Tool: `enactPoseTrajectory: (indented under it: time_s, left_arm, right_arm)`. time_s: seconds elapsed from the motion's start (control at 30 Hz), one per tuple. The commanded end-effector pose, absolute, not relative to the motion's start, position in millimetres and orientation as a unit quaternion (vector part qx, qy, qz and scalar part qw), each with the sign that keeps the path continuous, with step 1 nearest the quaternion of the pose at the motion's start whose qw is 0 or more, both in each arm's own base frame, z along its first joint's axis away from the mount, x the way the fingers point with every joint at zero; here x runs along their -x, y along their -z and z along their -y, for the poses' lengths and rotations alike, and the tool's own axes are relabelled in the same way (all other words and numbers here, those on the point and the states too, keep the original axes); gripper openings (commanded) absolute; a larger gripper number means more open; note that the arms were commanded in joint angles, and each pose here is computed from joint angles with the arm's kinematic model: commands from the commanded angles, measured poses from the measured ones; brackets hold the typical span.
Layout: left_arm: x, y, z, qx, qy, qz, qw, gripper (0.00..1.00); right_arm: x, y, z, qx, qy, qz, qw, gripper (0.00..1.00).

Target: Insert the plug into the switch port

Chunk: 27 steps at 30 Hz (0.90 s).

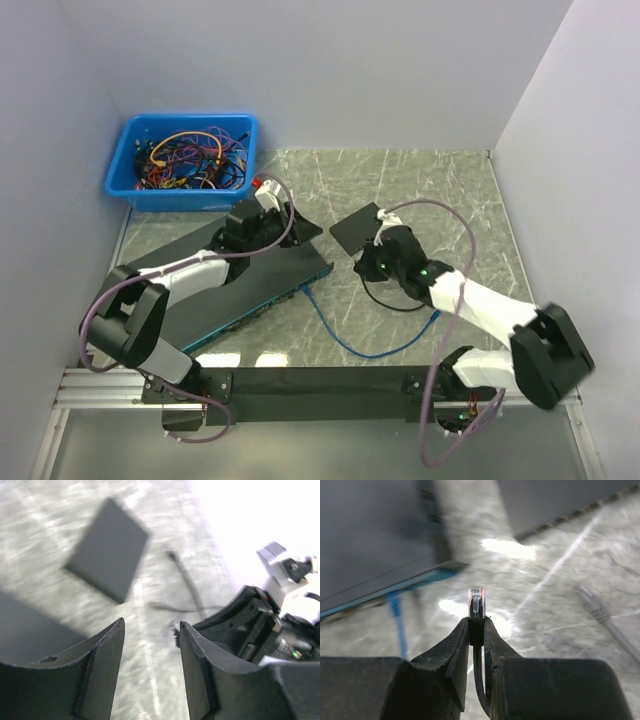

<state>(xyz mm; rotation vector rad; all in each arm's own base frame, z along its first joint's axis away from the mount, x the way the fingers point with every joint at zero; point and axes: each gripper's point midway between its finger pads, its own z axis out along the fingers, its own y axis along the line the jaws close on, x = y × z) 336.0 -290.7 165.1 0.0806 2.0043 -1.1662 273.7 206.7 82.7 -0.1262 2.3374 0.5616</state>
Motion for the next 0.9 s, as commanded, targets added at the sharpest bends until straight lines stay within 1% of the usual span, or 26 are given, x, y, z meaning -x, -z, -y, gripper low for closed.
enactPoseTrajectory:
  time_s: [0.0,0.07,0.1,0.13,0.2,0.33,0.57,0.87]
  left_arm:
    - [-314.2,-229.4,303.7,-0.091,0.559,-0.694,0.445,0.53]
    - [-298.9,-242.9,306.0,-0.118,0.589,-0.66,0.451,0.53]
    - [-294.1,-246.0,306.7,-0.121,0.6,-0.653,0.447,0.52]
    - [-289.4,-247.4,306.8,-0.127,0.607,-0.645,0.446,0.52]
    - [-276.4,-261.2,308.6,-0.151,0.633,-0.615,0.445,0.51]
    - [-256.1,-272.6,308.6,-0.182,0.663,-0.58,0.436,0.47]
    - [-232.1,-274.5,325.7,-0.238,0.663,-0.568,0.425,0.45]
    - [-229.4,-273.3,333.1,-0.252,0.648,-0.574,0.433,0.45]
  right_arm:
    - [-267.7,-127.7,-230.6,0.098,-0.308,-0.846,0.423,0.0]
    - [-259.4,-152.9,-236.5,0.116,-0.343,-0.815,0.453,0.0]
    - [-253.3,-150.7,-236.0,0.122,-0.351,-0.809,0.455,0.0]
    - [-249.6,-168.1,-238.5,0.132,-0.369,-0.786,0.478,0.0]
    - [-239.5,-171.7,-239.7,0.145,-0.384,-0.772,0.485,0.0]
    - [-225.6,-195.6,-239.5,0.165,-0.41,-0.733,0.518,0.0]
    - [-211.4,-212.1,-241.5,0.186,-0.435,-0.699,0.536,0.0]
    - [-207.5,-214.6,-240.5,0.191,-0.44,-0.688,0.545,0.0]
